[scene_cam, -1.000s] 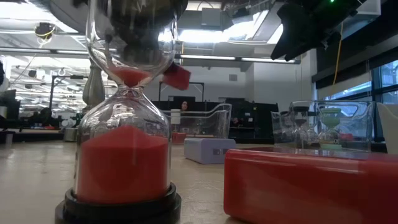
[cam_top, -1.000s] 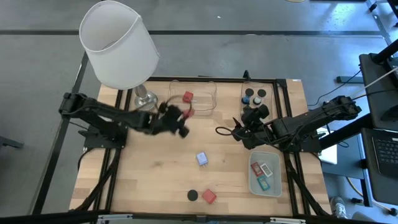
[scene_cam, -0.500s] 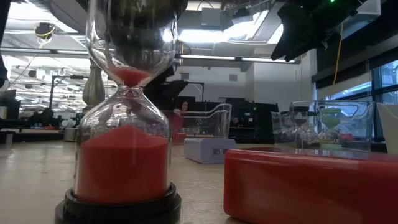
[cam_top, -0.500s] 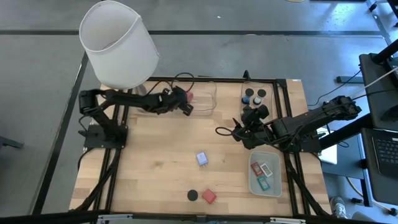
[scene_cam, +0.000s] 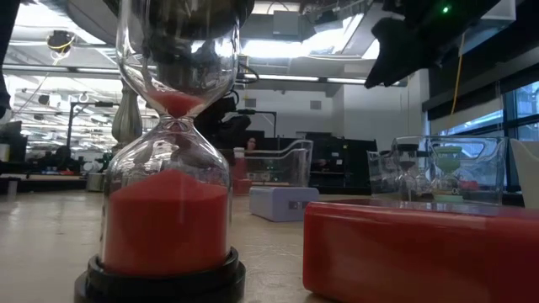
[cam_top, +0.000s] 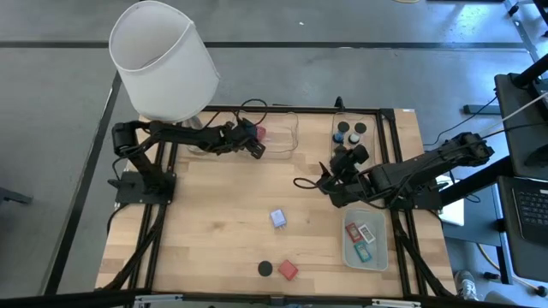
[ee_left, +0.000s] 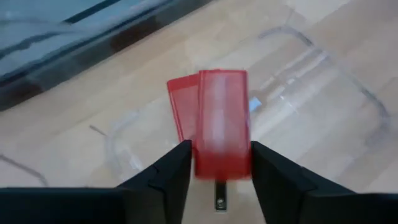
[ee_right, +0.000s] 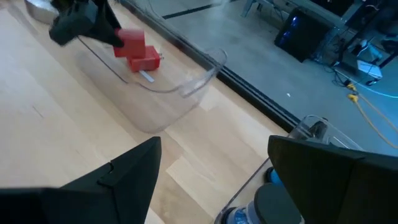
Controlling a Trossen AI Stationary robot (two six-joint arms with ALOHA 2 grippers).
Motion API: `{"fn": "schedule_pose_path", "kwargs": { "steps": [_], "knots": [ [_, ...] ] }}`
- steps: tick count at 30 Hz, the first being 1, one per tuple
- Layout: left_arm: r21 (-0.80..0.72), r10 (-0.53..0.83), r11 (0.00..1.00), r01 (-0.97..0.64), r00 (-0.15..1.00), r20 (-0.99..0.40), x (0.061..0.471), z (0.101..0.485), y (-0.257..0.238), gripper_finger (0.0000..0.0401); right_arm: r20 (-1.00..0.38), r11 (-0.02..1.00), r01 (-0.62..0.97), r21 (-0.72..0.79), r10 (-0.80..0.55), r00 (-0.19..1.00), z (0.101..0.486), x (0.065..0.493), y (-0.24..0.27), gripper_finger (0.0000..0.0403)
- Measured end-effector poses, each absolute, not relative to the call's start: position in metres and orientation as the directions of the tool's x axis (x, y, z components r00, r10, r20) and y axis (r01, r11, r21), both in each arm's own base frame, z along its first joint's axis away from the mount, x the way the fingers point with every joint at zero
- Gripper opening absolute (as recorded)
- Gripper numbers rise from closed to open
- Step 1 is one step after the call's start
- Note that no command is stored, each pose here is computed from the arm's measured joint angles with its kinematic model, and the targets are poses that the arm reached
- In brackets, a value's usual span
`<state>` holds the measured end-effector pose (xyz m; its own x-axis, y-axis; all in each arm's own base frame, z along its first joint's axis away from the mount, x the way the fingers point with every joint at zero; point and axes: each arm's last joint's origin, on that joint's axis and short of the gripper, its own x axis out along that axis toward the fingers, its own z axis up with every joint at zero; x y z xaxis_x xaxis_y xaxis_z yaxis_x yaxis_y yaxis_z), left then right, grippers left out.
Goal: Pick & Place Office items
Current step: Put the left red charger adapter into the left transparent bin, then put the blue charger adapter into the left transparent bin
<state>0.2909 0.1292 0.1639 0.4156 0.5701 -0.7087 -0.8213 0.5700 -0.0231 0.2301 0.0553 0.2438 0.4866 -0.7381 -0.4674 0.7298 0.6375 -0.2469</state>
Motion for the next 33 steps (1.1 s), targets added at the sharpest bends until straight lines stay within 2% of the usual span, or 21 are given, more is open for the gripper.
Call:
{"fn": "schedule_pose_path", "kwargs": {
  "steps": [4,9,14,19,23,29,33],
  "knots": [
    [-0.016,0.579,0.564,-0.826,0.409,-0.705,0.291,0.164,0.130,0.0181,-0.475,0.635,0.719,-0.281,-0.743,0.471,0.236,0.235,0.057,0.0300],
    [-0.026,0.583,0.564,-0.825,0.420,-0.695,0.291,0.167,0.129,0.0193,-0.480,0.639,0.717,-0.280,-0.740,0.472,0.234,0.236,0.058,0.0300],
    [-0.075,0.579,0.603,-0.794,0.500,-0.644,0.287,0.193,0.123,0.0194,-0.523,0.674,0.700,-0.235,-0.695,0.493,0.234,0.238,0.059,0.0300],
    [-0.203,0.471,0.710,-0.674,0.669,-0.575,0.281,0.229,0.102,0.0195,-0.534,0.731,0.668,-0.137,-0.623,0.571,0.238,0.249,0.064,0.0300],
    [-0.227,0.335,0.829,-0.511,0.780,-0.529,0.281,0.248,0.068,0.0195,-0.515,0.780,0.624,-0.030,-0.548,0.660,0.241,0.263,0.071,0.0300],
    [-0.195,0.211,0.918,-0.346,0.840,-0.500,0.279,0.262,0.011,0.0194,-0.481,0.798,0.588,0.131,-0.467,0.742,0.225,0.292,0.083,0.0300],
    [-0.174,0.163,0.944,-0.282,0.851,-0.500,0.274,0.265,-0.017,0.0192,-0.513,0.840,0.495,0.221,-0.332,0.792,0.201,0.313,0.094,0.0300]
  ]
}}
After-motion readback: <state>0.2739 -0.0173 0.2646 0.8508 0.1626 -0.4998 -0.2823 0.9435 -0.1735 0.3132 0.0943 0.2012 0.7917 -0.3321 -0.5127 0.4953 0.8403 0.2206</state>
